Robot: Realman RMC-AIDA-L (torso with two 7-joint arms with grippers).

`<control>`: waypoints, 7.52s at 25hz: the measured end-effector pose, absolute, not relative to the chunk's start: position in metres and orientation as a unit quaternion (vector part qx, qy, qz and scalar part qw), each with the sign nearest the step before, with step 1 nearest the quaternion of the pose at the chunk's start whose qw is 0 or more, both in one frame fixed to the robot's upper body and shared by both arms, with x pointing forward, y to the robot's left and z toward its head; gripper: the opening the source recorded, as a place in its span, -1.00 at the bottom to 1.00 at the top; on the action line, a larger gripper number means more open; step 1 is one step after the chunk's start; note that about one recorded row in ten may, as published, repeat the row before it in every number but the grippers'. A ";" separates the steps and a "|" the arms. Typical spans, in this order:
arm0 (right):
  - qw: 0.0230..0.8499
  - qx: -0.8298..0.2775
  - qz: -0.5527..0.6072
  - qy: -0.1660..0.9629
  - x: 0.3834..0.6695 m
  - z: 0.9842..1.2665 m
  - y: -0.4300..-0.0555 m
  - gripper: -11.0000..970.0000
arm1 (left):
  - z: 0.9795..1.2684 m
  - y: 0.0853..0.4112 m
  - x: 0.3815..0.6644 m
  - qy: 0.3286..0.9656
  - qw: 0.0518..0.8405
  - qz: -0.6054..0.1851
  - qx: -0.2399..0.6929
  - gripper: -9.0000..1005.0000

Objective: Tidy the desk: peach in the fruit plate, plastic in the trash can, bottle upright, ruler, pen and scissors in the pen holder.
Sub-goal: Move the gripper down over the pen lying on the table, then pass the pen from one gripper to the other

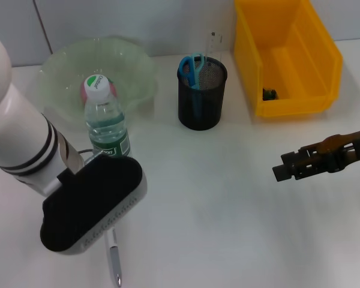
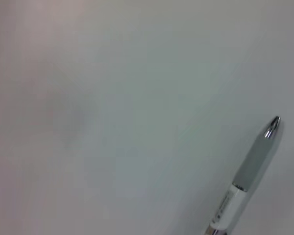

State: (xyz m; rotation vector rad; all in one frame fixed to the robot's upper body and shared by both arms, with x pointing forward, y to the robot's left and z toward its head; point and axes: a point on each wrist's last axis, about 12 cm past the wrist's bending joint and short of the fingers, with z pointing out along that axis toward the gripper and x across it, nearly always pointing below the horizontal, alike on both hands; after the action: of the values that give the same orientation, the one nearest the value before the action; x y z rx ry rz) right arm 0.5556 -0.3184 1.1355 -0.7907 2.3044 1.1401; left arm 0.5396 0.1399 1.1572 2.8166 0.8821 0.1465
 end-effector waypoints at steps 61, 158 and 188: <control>0.211 -0.285 0.414 0.838 0.555 1.115 -0.311 0.56 | 1.128 0.124 0.543 0.216 0.066 0.004 0.974 0.21; 0.668 -0.558 0.068 0.489 0.537 1.096 -0.297 0.55 | 1.180 0.222 0.582 0.852 0.081 -0.507 0.101 -0.69; 0.736 -0.627 -0.132 0.219 0.530 1.084 -0.269 0.55 | 1.166 0.206 0.578 0.799 0.004 -0.600 0.035 -0.67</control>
State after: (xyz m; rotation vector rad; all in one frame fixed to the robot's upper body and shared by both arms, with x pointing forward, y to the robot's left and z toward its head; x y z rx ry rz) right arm 0.5299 -0.2692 1.0842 -1.3766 0.4821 -0.2909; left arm 0.5776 0.2061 1.1657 0.1098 2.5052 -1.8808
